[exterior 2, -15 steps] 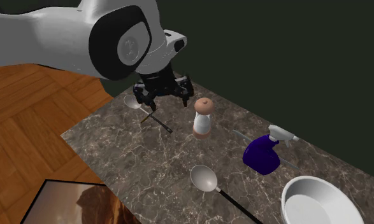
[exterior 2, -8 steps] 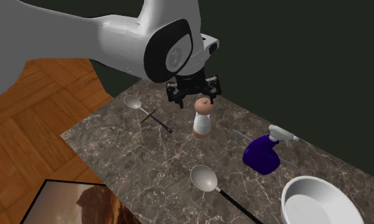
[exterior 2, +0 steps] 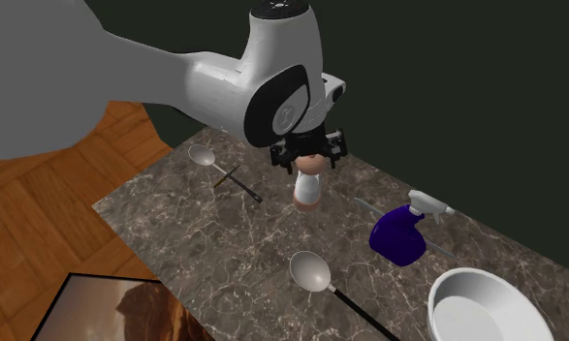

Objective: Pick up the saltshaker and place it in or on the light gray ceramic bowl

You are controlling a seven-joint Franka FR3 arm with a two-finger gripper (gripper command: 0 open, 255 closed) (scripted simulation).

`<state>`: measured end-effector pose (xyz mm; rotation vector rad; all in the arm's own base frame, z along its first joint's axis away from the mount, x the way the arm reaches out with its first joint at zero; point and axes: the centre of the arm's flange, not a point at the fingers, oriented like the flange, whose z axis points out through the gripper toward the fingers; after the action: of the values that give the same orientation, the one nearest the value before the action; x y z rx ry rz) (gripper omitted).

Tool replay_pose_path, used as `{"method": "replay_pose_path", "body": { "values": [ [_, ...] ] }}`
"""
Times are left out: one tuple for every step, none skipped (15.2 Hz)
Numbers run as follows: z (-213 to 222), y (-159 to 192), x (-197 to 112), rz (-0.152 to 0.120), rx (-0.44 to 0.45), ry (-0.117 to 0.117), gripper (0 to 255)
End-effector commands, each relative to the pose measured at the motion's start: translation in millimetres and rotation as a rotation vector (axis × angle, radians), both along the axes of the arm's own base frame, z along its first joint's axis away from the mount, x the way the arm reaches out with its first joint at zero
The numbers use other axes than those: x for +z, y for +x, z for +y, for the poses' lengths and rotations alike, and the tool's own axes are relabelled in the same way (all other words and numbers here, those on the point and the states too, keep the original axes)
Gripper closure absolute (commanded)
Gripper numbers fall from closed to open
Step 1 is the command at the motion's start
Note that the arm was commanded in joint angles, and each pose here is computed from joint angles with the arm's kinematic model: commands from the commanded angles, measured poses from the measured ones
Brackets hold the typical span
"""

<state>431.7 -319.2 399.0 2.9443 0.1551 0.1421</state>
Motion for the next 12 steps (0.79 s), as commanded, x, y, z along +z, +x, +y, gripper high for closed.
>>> {"method": "replay_pose_path", "body": {
  "values": [
    [-2.0, 1.9, -8.6, -0.001, 0.0, 0.0, 0],
    [-2.0, 1.8, -8.6, 0.0, 0.0, -0.001, 0],
    [-2.0, 1.9, -8.6, 0.0, 0.0, 0.0, 0],
    [-2.0, 1.9, -8.6, -0.001, 0.0, 0.0, 0],
    [-2.0, 1.9, -8.6, -0.001, 0.0, 0.0, 0],
    [-2.0, 1.9, -8.6, -0.001, 0.0, 0.0, 0],
    [-2.0, 1.9, -8.6, -0.001, 0.0, 0.0, 0],
    [-2.0, 1.9, -8.6, 0.0, 0.0, 0.0, 0],
    [-2.0, 1.9, -8.6, 0.0, 0.0, 0.0, 255],
    [-2.0, 1.9, -8.6, 0.0, 0.0, 0.0, 255],
    [-2.0, 1.9, -8.6, 0.0, 0.0, 0.0, 255],
    [-2.0, 1.9, -8.5, 0.0, 0.0, 0.0, 255]
  ]
}}
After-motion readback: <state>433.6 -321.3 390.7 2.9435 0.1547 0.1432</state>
